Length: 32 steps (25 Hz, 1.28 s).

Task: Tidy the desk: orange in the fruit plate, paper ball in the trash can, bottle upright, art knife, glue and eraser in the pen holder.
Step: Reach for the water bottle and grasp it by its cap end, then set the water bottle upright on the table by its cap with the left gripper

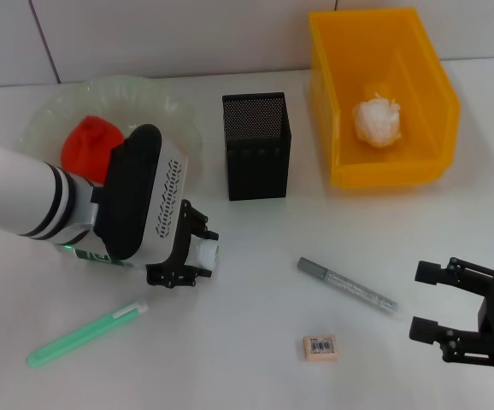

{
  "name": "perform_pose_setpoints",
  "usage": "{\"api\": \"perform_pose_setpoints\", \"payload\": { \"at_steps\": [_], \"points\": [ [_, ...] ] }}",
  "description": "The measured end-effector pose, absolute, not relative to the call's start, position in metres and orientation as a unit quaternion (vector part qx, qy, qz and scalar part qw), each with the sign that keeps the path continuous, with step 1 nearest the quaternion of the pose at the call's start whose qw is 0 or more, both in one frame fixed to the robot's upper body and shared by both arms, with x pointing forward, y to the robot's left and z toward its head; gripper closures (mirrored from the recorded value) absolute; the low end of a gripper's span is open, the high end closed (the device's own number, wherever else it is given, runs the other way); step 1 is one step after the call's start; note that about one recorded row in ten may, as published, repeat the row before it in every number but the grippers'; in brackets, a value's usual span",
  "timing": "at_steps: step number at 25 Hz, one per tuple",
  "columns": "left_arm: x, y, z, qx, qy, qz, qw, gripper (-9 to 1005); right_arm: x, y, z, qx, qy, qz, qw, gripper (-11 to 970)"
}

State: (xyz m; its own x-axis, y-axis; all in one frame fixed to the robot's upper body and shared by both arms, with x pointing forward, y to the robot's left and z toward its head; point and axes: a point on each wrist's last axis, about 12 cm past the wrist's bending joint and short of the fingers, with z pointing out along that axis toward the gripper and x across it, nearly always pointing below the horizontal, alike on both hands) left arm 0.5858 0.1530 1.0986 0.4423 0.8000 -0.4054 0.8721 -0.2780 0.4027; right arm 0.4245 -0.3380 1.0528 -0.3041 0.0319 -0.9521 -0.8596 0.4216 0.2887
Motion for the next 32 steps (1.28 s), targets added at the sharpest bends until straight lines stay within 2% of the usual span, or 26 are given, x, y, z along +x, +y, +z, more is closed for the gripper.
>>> {"api": "perform_pose_setpoints", "payload": {
  "at_steps": [4,16,22,28,30,32],
  "points": [
    [0.587,0.151,1.094,0.8,0.522,-0.045,0.293,524,0.425,-0.338,1.053,-0.308,0.676,0.441,0.504,119],
    [0.588,0.148,1.094,0.802,0.52,-0.038,0.292,560,0.429,-0.338,1.054,-0.309,0.677,0.439,0.503,119],
    [0.574,0.144,1.125,0.796,0.523,-0.073,0.298,561,0.429,-0.338,1.054,-0.308,0.678,0.44,0.502,120],
    [0.569,0.144,1.134,0.79,0.528,-0.079,0.301,561,0.43,-0.338,1.054,-0.308,0.679,0.44,0.501,120],
    [0.564,0.153,1.15,0.773,0.544,-0.085,0.316,561,0.431,-0.337,1.054,-0.31,0.679,0.44,0.499,120],
    [0.562,0.155,1.153,0.768,0.548,-0.087,0.319,561,0.432,-0.337,1.054,-0.311,0.68,0.44,0.498,120]
  ]
}}
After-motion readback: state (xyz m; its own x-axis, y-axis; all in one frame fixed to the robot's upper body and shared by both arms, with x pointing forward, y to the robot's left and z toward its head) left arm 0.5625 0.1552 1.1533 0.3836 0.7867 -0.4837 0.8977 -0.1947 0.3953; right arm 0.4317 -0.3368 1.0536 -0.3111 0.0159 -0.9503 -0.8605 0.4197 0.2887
